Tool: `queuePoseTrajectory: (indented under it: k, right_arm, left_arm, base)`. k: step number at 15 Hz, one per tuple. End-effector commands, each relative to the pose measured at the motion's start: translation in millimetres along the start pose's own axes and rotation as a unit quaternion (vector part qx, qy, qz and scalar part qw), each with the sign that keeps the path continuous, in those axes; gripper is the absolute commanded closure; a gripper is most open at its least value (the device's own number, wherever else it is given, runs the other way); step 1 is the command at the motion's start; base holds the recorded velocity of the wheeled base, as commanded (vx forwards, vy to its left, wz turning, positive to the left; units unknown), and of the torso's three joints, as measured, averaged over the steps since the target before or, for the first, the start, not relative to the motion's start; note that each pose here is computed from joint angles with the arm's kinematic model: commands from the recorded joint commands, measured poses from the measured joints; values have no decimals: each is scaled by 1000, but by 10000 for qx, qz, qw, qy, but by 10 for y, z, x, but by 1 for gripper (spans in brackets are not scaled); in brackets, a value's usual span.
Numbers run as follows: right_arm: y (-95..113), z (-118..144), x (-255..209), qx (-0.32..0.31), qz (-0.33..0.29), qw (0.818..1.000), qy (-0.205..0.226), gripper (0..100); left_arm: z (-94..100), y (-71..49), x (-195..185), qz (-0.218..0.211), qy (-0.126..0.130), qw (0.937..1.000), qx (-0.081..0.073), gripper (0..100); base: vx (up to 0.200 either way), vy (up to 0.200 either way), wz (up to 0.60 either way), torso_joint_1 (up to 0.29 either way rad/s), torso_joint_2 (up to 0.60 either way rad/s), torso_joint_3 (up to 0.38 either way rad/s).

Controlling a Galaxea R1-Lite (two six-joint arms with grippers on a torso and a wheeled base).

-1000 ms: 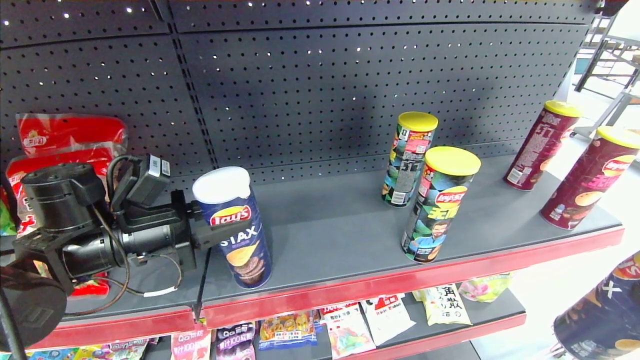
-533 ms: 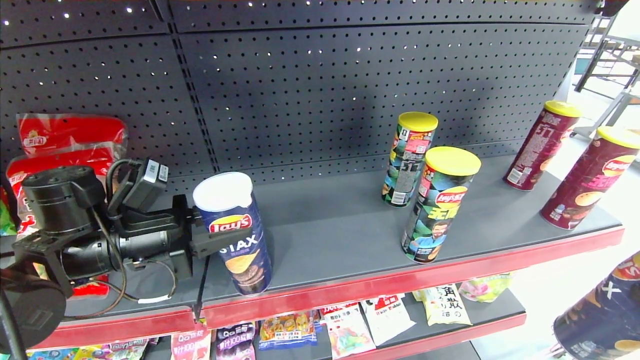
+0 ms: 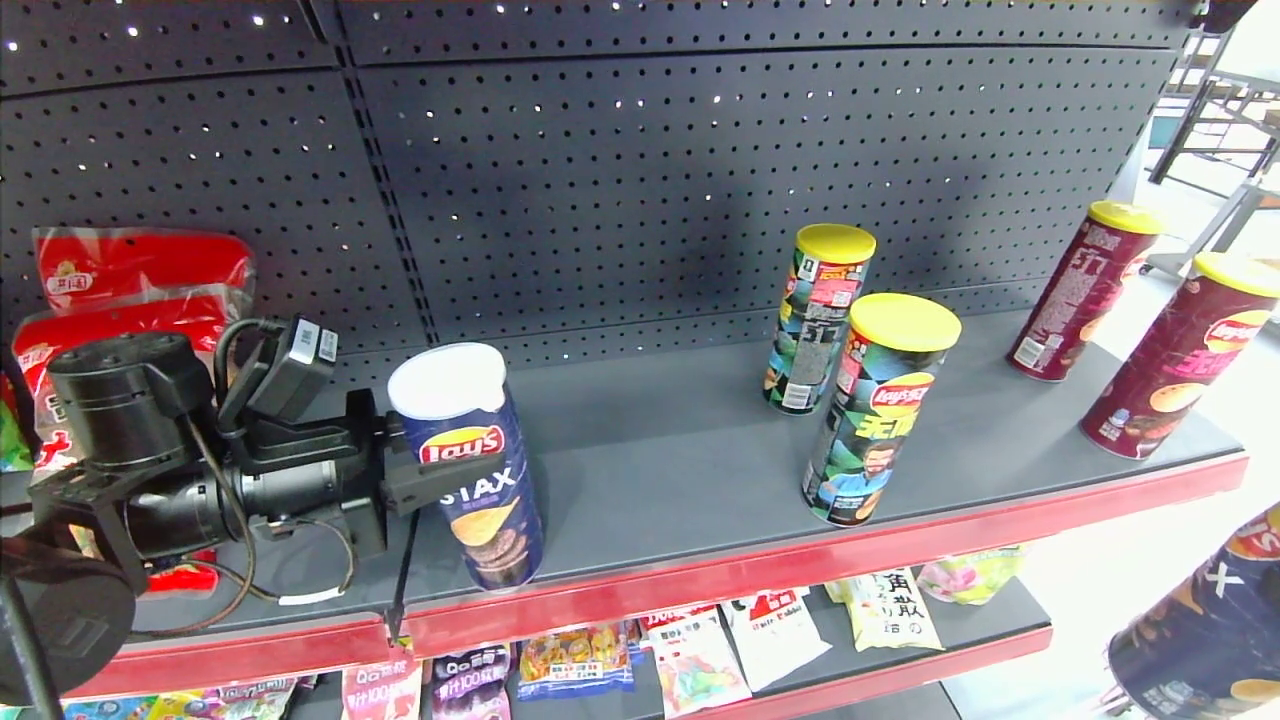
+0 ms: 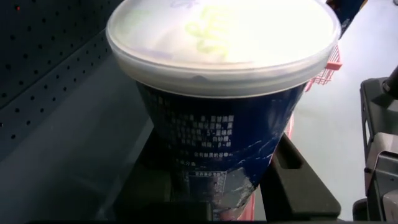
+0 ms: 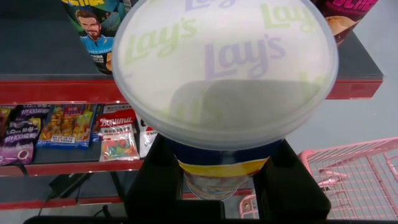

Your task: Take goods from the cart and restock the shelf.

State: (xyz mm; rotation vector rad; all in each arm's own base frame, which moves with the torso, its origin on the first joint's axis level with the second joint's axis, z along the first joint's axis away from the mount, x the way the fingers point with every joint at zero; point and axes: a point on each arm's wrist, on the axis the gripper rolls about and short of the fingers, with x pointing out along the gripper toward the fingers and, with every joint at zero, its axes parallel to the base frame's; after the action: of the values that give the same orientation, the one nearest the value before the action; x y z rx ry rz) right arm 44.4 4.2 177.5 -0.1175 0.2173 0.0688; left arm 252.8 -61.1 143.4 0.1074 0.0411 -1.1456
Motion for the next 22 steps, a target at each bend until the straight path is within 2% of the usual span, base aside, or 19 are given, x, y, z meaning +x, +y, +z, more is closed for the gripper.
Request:
queuePoseTrajectory:
  k: [1, 10, 11, 13, 19, 22]
  right_arm:
    - [0, -3, -2, -4, -1, 10000, 6, 100]
    - [-3, 15, -32, 2, -2, 10000, -86, 100]
    - [-3, 11, -34, 2, -2, 10000, -86, 100]
    - [-3, 15, -32, 2, -2, 10000, -86, 100]
    - [-3, 5, -36, 2, -1, 10000, -79, 100]
    - [-2, -14, -54, 4, -3, 9999, -102, 100]
  left_arm:
    - [-12, -2, 1, -48, 9, 10000, -29, 100]
    - [-44, 17, 33, -242, 2, 9997, -73, 100]
    - [-44, 25, 38, -226, 1, 9997, -52, 0]
    - [-54, 33, 44, -199, 20, 9998, -86, 0]
    - [-34, -28, -58, -64, 3, 10000, -11, 0]
    - [-33, -70, -314, 326, 21, 9995, -55, 0]
  base:
    - [0, 0, 0, 0, 0, 0]
    - [0, 0, 0, 0, 0, 0]
    - [0, 0, 0, 0, 0, 0]
    - [0, 0, 0, 0, 0, 0]
    - [0, 0, 0, 0, 0, 0]
    - [0, 0, 0, 0, 0, 0]
